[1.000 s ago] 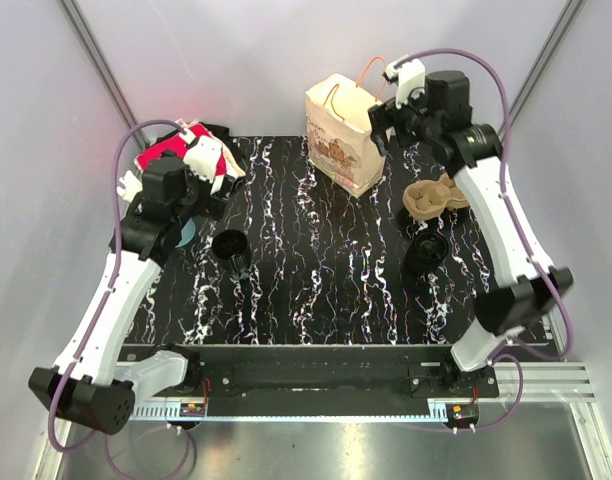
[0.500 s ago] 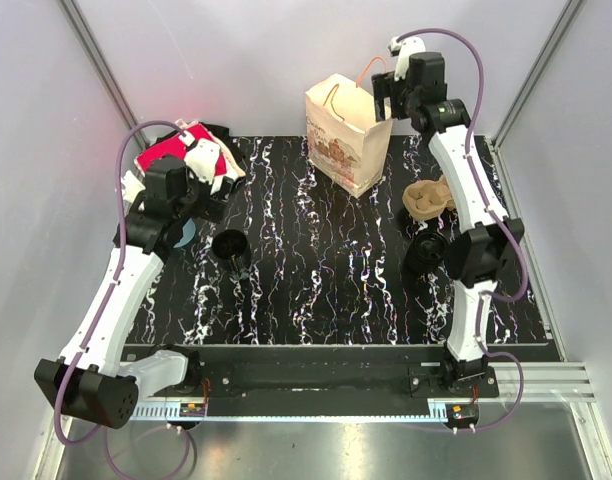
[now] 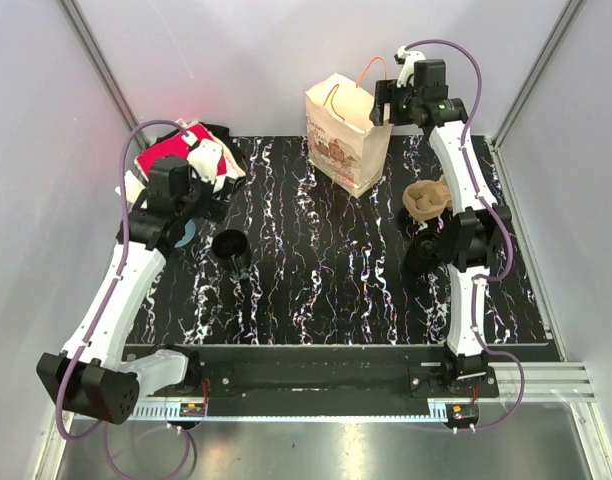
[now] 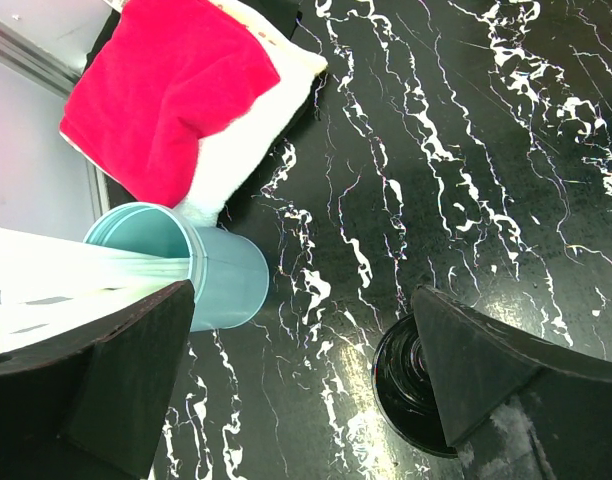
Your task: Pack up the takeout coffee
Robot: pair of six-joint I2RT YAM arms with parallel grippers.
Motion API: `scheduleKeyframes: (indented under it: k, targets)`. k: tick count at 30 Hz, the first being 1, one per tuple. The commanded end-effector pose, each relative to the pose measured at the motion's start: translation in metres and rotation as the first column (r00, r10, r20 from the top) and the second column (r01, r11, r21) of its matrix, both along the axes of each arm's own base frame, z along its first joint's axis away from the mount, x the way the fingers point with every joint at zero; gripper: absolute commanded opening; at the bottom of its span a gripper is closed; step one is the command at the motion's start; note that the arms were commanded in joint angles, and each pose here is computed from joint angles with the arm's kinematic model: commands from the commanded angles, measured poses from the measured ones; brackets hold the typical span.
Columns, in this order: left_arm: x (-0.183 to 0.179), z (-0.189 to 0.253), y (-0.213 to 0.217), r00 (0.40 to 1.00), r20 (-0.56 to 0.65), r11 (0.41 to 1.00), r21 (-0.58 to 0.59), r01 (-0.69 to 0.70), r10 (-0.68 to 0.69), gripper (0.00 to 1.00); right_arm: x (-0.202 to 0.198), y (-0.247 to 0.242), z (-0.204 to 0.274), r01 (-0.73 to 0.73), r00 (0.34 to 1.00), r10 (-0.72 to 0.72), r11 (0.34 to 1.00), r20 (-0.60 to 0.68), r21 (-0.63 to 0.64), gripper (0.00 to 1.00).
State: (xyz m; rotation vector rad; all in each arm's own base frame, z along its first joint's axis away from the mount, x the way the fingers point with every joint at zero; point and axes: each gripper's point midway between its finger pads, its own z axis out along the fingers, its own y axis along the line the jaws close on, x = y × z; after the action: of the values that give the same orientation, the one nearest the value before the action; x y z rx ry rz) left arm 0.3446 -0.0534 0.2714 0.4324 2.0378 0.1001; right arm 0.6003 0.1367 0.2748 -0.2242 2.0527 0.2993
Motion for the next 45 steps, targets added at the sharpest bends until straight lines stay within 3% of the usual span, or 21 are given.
scheduleKeyframes:
  k: [1,11,22,28,31,35,41,45]
  targets:
    - [0.009,0.013,-0.004,0.998,0.060,0.999,-0.033,0.007,-0.005,0.99,-0.026,0.033,0.013,-0.135,0.990,0.140,0.983,-0.031,0.127,0.82]
    - [0.010,0.009,-0.007,0.999,0.050,0.999,-0.038,0.021,-0.019,0.99,-0.102,0.057,0.041,-0.231,0.955,0.277,0.919,-0.105,0.320,0.73]
    - [0.011,0.006,-0.014,0.998,0.033,0.997,-0.055,0.051,-0.049,0.99,-0.130,0.039,0.092,-0.178,0.983,0.185,0.938,0.005,0.299,0.72]
    - [0.011,0.005,-0.015,0.998,0.028,0.997,-0.057,0.055,-0.053,0.99,-0.116,0.019,0.086,-0.039,0.999,0.046,0.964,-0.021,0.263,0.70]
    - [0.012,0.004,-0.015,0.998,0.024,0.997,-0.058,0.057,-0.056,0.99,-0.114,0.031,0.080,-0.061,0.997,0.073,0.961,-0.036,0.271,0.70]
    - [0.011,0.003,-0.015,0.998,0.022,0.997,-0.055,0.056,-0.055,0.99,-0.101,0.021,0.067,0.061,0.997,-0.047,0.965,-0.059,0.254,0.66]
    - [0.011,0.001,-0.016,0.998,0.018,0.997,-0.057,0.060,-0.059,0.99,-0.063,-0.009,0.067,0.171,0.983,-0.179,0.977,0.052,0.125,0.66]
    - [0.011,0.001,-0.015,0.998,0.017,0.997,-0.053,0.060,-0.059,0.99,-0.043,-0.041,0.068,0.288,0.949,-0.303,0.944,0.082,0.161,0.66]
